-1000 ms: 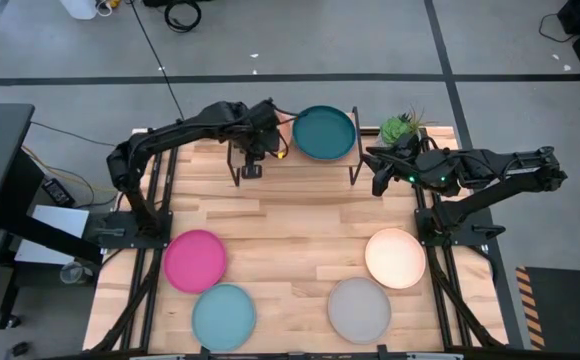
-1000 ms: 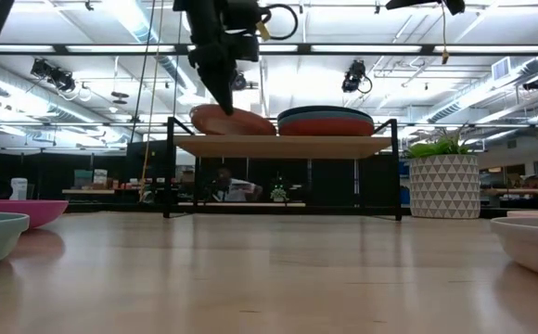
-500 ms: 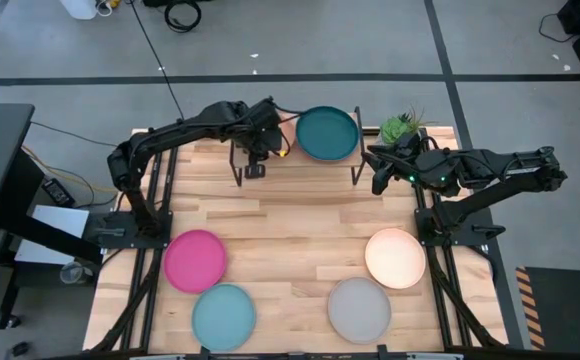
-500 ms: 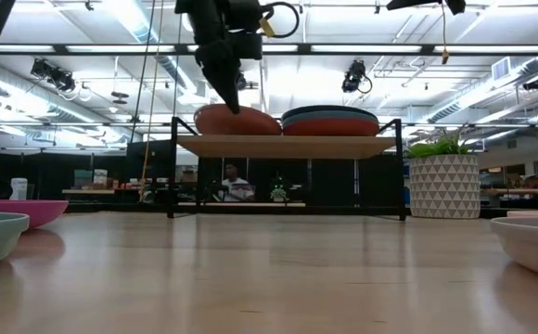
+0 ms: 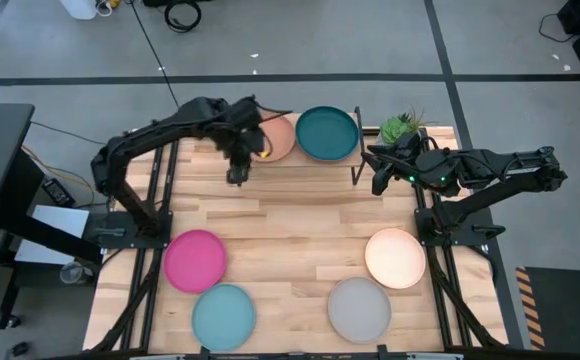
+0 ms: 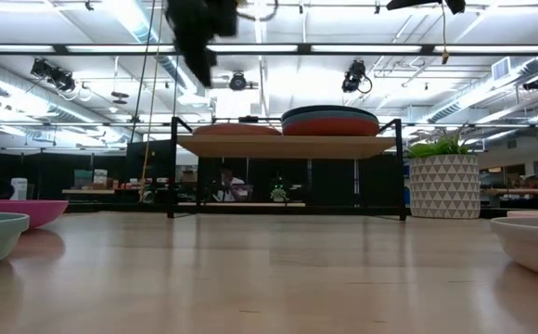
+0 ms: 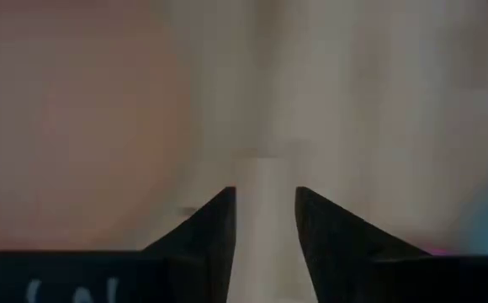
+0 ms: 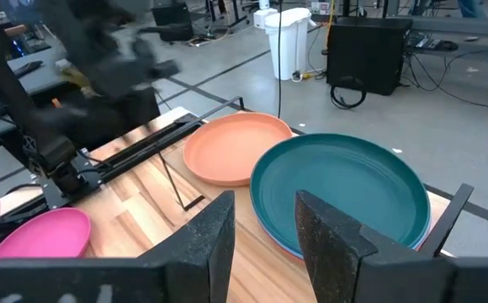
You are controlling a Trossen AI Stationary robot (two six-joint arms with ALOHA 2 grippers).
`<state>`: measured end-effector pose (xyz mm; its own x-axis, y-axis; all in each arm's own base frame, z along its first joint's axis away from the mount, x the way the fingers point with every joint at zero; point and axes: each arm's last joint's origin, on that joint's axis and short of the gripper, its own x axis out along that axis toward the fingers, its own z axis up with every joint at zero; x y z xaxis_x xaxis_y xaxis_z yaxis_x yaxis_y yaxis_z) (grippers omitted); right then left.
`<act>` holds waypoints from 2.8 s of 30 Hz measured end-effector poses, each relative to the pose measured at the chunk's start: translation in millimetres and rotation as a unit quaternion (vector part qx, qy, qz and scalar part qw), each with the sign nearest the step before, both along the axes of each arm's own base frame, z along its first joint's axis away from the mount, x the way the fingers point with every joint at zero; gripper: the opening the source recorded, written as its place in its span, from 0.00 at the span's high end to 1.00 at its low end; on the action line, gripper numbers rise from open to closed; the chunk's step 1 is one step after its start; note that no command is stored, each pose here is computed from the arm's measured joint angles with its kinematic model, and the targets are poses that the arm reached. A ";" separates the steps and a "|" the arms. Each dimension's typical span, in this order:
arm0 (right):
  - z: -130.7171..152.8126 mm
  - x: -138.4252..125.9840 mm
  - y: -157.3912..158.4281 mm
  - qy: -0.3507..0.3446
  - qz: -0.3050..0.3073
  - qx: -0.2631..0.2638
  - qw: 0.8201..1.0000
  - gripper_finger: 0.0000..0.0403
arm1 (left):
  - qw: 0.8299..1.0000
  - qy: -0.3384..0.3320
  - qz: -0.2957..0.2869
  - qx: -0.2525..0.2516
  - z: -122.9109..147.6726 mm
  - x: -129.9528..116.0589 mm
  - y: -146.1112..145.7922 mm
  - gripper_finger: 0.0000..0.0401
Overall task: Place and stack plates onto a shelf
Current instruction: Stack the light blue plate on top of the brown plate on the shelf
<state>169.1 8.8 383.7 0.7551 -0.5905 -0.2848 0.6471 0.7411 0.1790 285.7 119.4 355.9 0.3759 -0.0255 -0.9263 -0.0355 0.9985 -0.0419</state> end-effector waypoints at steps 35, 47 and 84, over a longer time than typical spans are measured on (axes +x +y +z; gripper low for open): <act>-2.3 12.1 2.3 -0.004 0.004 0.003 1.000 0.67 | 0.987 -0.053 -0.047 -0.147 -197.5 -55.2 -239.6 0.73; -4.3 15.4 3.8 0.002 0.024 0.011 1.000 0.67 | 0.990 -0.018 -0.096 -0.100 -228.2 -60.5 -267.3 0.80; -1.5 16.5 2.4 -0.008 0.023 0.006 1.000 0.67 | 0.924 -0.128 0.354 0.064 -7.2 -61.8 66.6 0.96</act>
<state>185.6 11.3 382.1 0.7857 -0.5521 -0.2789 0.6096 0.7677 0.1976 224.0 186.0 348.7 0.4645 0.4142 -0.7828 -0.6870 0.7263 -0.0234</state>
